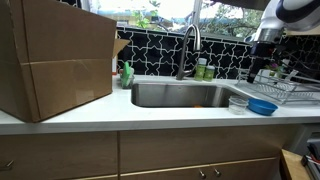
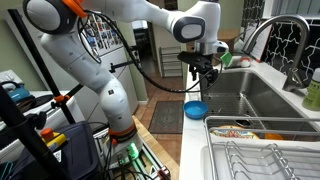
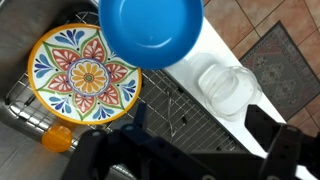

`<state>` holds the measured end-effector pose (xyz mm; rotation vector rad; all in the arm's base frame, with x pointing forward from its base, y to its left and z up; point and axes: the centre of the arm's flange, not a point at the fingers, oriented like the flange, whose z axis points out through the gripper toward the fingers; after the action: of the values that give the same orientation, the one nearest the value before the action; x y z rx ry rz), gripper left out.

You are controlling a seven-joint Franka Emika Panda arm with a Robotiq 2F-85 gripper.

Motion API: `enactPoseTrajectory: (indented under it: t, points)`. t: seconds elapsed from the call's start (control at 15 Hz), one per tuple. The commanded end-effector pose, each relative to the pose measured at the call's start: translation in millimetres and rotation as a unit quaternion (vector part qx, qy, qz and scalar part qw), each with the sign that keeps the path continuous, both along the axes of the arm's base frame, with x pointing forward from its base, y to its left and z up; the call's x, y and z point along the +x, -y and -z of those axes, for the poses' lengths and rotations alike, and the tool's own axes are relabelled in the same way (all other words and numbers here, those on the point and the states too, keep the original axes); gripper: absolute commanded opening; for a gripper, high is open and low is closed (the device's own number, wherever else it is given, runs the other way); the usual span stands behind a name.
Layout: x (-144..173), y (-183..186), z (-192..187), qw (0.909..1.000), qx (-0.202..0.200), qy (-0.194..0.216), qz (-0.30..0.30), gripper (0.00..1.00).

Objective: Pick up the blue bowl and put it in the dish rack

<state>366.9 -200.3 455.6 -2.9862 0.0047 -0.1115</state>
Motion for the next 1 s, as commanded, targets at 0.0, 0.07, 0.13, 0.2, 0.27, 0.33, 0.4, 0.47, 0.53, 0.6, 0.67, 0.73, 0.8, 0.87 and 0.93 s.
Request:
enactPoseTrajectory:
  t: [0.0,0.07,0.13,0.2,0.27,0.33,0.4,0.47,0.53,0.6,0.67,0.73,0.8,0.87,0.93]
  points:
    - [-28.3,16.5,20.8,0.9997,0.010,0.004,-0.021,1.00]
    - [-33.3,22.2,25.0,0.9995,0.008,0.002,-0.030,1.00]
    - [-37.4,27.3,30.2,0.9990,0.008,-0.001,-0.043,1.00]
    - [-40.5,32.2,35.3,0.9985,0.007,-0.007,-0.054,1.00]
    - [-44.0,36.8,39.7,0.9977,0.003,-0.012,-0.066,1.00]
    - [-46.4,40.8,44.9,0.9973,-0.003,-0.020,-0.070,1.00]
    - [-48.1,44.9,49.8,0.9969,-0.007,-0.026,-0.075,1.00]
    - [-48.5,47.9,53.7,0.9965,-0.007,-0.027,-0.079,1.00]
    - [-48.4,50.0,57.8,0.9960,-0.009,-0.033,-0.082,1.00]
    - [-48.3,52.0,61.8,0.9956,-0.010,-0.036,-0.086,1.00]
    - [-48.3,54.1,65.6,0.9954,-0.011,-0.040,-0.086,1.00]
    - [-48.2,57.1,68.6,0.9953,-0.011,-0.042,-0.087,1.00]
    - [-48.0,59.1,71.8,0.9953,-0.012,-0.042,-0.086,1.00]
    - [-47.2,61.0,76.0,0.9954,-0.012,-0.045,-0.084,1.00]
    - [-46.4,61.9,79.7,0.9952,-0.011,-0.047,-0.085,1.00]
